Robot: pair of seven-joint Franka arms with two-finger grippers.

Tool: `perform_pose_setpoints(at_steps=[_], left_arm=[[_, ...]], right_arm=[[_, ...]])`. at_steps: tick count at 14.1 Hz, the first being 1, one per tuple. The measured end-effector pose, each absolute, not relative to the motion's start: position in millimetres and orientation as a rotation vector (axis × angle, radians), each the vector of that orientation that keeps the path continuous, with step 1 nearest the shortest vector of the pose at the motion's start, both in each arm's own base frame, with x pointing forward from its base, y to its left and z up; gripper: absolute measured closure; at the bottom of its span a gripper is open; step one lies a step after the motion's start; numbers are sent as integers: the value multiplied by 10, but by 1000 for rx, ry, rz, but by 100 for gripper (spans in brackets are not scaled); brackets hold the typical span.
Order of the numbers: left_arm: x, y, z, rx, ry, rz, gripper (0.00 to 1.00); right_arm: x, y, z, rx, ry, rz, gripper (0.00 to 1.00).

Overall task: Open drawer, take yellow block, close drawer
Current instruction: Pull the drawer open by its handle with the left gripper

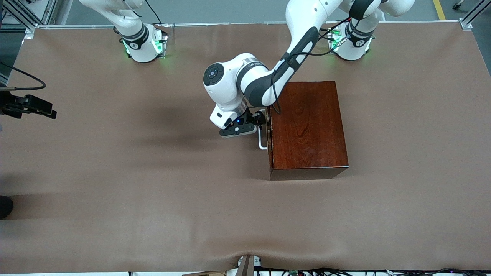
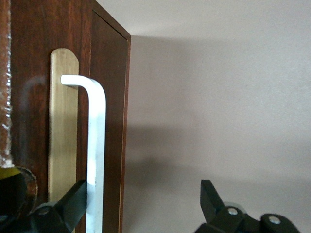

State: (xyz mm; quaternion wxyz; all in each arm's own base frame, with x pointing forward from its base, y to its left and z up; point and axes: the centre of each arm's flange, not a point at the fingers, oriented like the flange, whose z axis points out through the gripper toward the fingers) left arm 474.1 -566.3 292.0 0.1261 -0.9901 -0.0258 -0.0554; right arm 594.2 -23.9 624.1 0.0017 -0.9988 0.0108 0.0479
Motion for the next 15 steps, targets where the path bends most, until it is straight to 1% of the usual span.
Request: perform_pose_setpoints(at_steps=[11,15], left_arm=[[4706,-5795,2945,-2946,-72,-232,0],[4639,-5950,2966,-3007,-50,-290,0]], right_arm=[[5940,-255,6239,-3134,39,153,0],[5938,-256,6213,-3133,39,168,0]])
